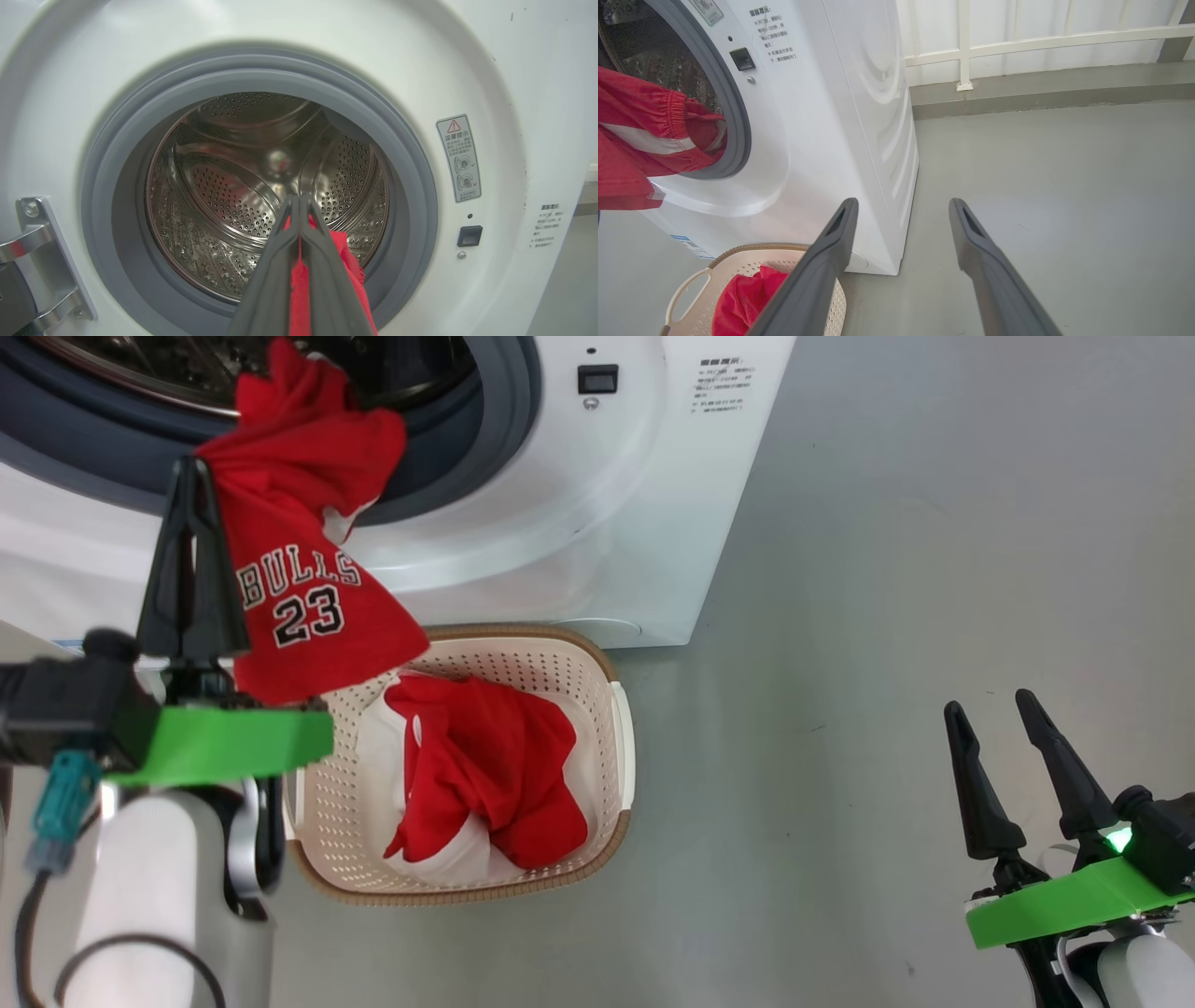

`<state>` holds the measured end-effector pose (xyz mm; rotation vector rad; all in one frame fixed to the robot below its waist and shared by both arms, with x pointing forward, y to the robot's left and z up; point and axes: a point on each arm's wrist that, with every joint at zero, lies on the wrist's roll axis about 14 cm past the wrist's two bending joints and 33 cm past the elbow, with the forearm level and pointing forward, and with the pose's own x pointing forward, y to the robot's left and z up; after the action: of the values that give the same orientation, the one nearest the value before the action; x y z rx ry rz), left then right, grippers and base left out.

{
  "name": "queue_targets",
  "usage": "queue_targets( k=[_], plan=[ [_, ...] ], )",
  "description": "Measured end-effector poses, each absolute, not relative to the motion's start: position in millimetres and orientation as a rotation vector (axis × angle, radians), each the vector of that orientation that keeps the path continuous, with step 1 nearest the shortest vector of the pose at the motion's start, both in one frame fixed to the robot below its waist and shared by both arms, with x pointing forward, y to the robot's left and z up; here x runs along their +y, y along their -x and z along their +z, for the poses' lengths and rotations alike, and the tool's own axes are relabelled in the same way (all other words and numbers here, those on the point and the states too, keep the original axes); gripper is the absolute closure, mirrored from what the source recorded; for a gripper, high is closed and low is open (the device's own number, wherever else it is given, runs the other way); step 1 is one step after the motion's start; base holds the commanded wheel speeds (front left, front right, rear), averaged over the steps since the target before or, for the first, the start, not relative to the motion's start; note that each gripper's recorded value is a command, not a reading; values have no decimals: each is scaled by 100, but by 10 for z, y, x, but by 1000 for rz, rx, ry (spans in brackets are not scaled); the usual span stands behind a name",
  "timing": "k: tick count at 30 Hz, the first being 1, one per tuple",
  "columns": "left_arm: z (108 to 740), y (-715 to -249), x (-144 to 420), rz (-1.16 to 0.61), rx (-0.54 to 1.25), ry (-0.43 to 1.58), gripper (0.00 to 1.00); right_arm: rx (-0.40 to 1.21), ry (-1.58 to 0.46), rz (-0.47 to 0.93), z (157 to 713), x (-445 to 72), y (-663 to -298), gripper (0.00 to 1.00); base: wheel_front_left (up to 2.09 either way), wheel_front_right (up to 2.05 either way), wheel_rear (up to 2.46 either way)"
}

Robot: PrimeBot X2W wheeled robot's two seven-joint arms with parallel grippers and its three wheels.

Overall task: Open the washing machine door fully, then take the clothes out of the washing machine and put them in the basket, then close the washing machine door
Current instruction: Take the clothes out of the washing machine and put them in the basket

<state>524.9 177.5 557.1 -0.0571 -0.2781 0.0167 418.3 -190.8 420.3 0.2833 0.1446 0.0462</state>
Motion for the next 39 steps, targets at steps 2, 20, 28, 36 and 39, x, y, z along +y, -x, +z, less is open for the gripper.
queue_targets(
  k=[2,20,28,36,39],
  plan=[
    [5594,-5207,1763,16,-290,62,100,146,-283,46,4198,-1908,-4185,0,0,0,0],
    [4425,-5130,1501,-36,33,85,100,180,-285,43,4026,-1902,-4276,0,0,0,0],
    [3696,-5102,1384,-59,237,84,100,197,-288,39,3886,-1896,-4408,0,0,0,0],
    [3207,-5194,1273,-87,367,70,100,221,-290,32,3715,-1902,-4519,0,0,0,0],
    [3004,-5186,1258,-91,425,63,100,228,-293,36,3656,-1880,-4565,0,0,0,0]
  ],
)
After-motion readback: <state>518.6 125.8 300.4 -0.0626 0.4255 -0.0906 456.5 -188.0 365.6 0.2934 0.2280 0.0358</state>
